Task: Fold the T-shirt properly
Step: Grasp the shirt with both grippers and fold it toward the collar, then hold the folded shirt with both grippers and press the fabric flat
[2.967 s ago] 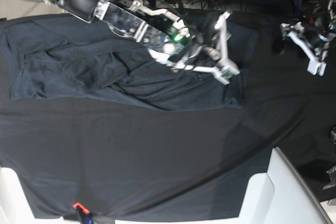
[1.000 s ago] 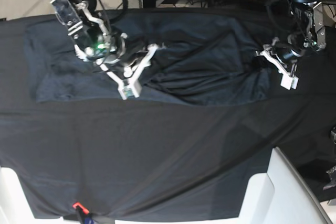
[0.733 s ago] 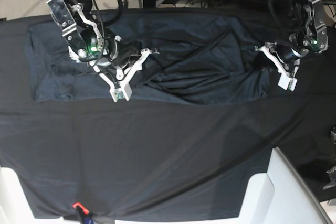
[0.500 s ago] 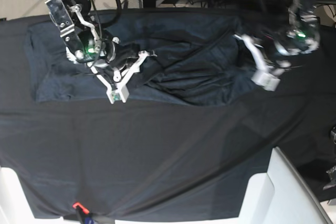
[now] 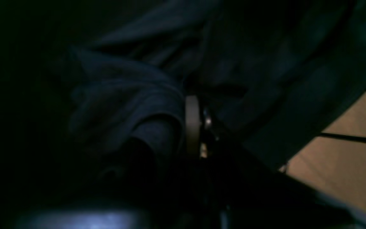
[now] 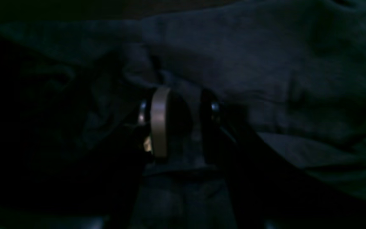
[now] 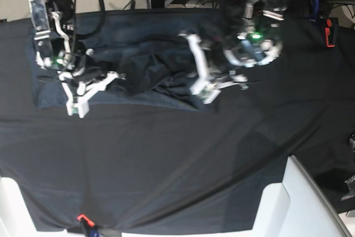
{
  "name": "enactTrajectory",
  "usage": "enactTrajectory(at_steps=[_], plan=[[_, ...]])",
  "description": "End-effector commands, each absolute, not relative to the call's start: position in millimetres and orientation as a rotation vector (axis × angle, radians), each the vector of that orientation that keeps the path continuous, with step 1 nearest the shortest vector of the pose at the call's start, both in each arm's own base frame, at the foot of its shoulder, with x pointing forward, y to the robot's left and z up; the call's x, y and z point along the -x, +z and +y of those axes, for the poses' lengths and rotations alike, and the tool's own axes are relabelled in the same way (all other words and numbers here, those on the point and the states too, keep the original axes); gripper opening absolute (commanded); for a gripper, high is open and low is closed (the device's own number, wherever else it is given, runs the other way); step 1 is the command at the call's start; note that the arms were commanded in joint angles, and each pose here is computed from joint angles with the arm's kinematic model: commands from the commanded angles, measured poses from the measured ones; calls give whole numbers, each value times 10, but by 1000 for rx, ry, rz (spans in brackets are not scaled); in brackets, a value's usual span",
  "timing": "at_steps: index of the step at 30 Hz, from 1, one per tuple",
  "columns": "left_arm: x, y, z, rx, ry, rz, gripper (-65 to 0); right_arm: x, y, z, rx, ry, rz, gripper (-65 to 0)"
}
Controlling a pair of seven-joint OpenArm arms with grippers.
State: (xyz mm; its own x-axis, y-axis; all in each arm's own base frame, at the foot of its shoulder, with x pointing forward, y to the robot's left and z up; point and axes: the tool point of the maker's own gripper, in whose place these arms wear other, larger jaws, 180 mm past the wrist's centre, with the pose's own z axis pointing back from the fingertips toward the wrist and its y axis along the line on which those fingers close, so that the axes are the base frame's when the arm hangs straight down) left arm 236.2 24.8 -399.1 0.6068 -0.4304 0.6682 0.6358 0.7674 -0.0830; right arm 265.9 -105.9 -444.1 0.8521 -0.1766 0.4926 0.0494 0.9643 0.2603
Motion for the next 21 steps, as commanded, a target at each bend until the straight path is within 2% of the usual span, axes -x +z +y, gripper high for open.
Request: enactTrajectory(at_steps=[1,13,21], plan=[[-2463,-3875,142,349,-624,-722,-650,-2774,-4314,-1084,-256,-107,-594,-504],[-2530,-4014,-545,440,-698,-630,-650,-2703,-4327,-1519,-220,-176,-611,-504],[-2510,-4113,-705,466,-711,-591,-650,-2696,-4331,-1535,-217,-175,-609,-504]])
